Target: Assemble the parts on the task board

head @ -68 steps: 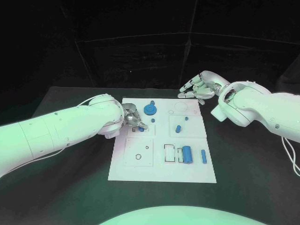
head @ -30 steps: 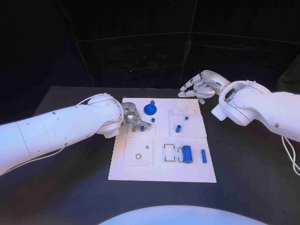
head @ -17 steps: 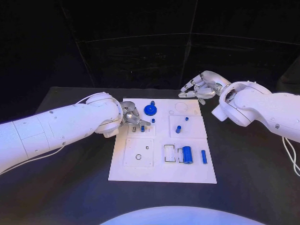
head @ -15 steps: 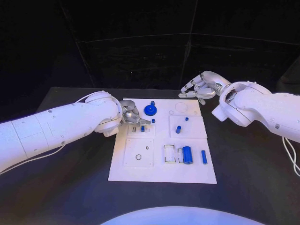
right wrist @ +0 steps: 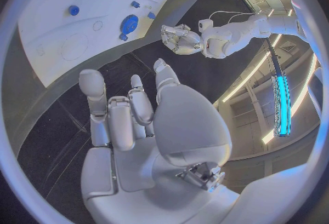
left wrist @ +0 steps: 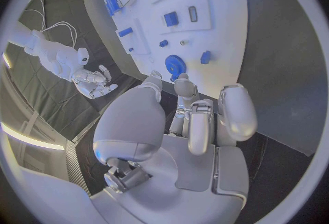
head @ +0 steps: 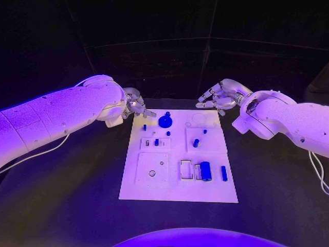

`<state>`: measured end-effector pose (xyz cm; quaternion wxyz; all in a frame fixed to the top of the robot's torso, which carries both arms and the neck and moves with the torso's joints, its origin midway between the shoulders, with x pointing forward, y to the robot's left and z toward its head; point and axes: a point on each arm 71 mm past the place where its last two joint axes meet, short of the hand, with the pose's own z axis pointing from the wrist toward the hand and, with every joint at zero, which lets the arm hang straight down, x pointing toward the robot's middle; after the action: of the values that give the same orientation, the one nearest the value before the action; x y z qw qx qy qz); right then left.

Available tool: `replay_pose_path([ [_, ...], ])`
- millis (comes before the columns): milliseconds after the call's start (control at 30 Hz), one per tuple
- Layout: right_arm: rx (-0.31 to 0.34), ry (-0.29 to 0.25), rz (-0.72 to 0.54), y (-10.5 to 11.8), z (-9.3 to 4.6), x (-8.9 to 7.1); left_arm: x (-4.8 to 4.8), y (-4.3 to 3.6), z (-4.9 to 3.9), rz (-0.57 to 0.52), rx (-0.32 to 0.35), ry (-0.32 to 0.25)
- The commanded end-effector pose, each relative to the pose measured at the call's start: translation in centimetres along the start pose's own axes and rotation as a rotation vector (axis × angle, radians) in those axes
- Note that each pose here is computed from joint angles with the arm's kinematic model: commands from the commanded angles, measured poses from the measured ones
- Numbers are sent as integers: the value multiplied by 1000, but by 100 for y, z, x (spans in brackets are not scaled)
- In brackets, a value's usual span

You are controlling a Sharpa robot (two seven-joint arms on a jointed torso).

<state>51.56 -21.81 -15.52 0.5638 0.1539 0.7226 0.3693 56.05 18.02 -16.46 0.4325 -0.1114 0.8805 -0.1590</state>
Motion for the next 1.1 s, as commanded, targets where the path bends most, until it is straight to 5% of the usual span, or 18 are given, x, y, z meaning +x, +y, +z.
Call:
replay_pose_path([
  [33,-12,-3,2,24,12,-3,-21,43,49,42,-44,88],
  [400,-16,1,2,38,32,14,-131,176,239,65,-130,109],
  [1100,-17,1,2,36,39,15,90,200,422,68,-132,130],
])
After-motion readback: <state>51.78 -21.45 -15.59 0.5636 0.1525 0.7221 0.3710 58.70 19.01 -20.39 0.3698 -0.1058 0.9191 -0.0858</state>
